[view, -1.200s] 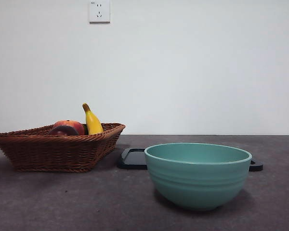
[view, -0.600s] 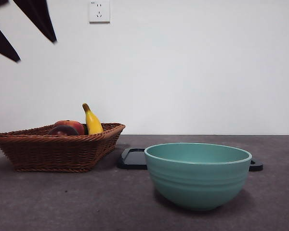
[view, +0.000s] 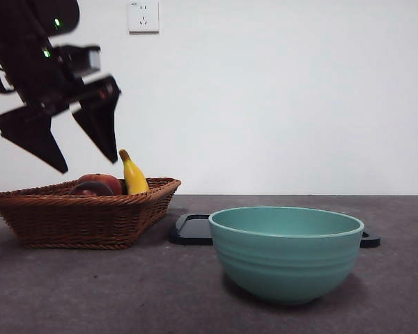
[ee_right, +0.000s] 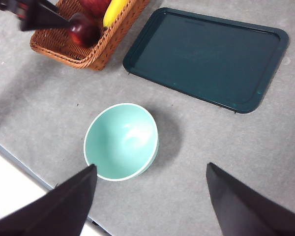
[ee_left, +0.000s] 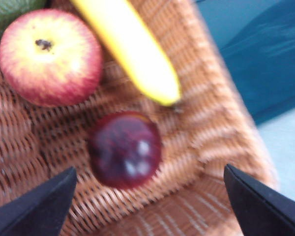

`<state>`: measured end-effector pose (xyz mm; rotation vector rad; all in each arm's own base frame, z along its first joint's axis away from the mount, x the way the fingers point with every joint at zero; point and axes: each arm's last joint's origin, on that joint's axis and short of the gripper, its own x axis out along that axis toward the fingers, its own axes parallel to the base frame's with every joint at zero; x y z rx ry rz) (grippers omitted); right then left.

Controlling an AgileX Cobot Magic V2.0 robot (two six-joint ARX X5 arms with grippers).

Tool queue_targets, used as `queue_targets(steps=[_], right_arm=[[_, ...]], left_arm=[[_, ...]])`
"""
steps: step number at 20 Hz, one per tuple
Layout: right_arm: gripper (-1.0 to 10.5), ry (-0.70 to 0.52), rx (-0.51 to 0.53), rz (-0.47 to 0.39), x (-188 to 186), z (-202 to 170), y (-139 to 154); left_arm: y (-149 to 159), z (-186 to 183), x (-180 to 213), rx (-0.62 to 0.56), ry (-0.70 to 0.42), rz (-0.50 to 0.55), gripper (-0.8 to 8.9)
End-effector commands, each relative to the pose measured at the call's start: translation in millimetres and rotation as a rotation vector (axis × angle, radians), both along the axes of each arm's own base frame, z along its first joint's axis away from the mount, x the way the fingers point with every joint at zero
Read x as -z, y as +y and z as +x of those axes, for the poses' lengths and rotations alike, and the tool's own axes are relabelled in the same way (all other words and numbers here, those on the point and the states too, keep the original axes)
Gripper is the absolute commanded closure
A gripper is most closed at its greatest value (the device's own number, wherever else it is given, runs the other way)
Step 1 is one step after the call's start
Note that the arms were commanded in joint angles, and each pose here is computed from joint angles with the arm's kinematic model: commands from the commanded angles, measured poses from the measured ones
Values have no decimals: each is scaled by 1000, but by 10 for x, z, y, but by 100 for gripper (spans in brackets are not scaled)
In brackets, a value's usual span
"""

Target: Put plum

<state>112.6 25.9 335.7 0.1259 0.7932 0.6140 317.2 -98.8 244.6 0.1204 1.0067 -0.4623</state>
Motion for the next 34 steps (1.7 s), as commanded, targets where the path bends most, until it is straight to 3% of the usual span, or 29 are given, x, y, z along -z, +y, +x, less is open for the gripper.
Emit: queue_targets(steps=[1, 12, 15, 21, 30, 34], right_arm=[[590, -22, -3, 6, -61, 6, 6], [590, -29, -3, 7, -65, 12, 7], [590, -29, -3, 7, -66, 11, 6], [590, -29, -3, 7, -66, 11, 7], [590, -30, -3, 7, -66, 11, 6], [590, -30, -3, 7, -66, 12, 6]], left_arm=[[-42, 107, 85, 15, -3, 23, 346], [-92, 271, 401, 11, 37, 42, 353], [-101, 276, 453, 12, 58, 48, 455], [-109, 267, 427, 12, 51, 44, 572], [-88, -119, -320, 39, -119, -18, 571], [-274, -533, -684, 211, -142, -172, 571]])
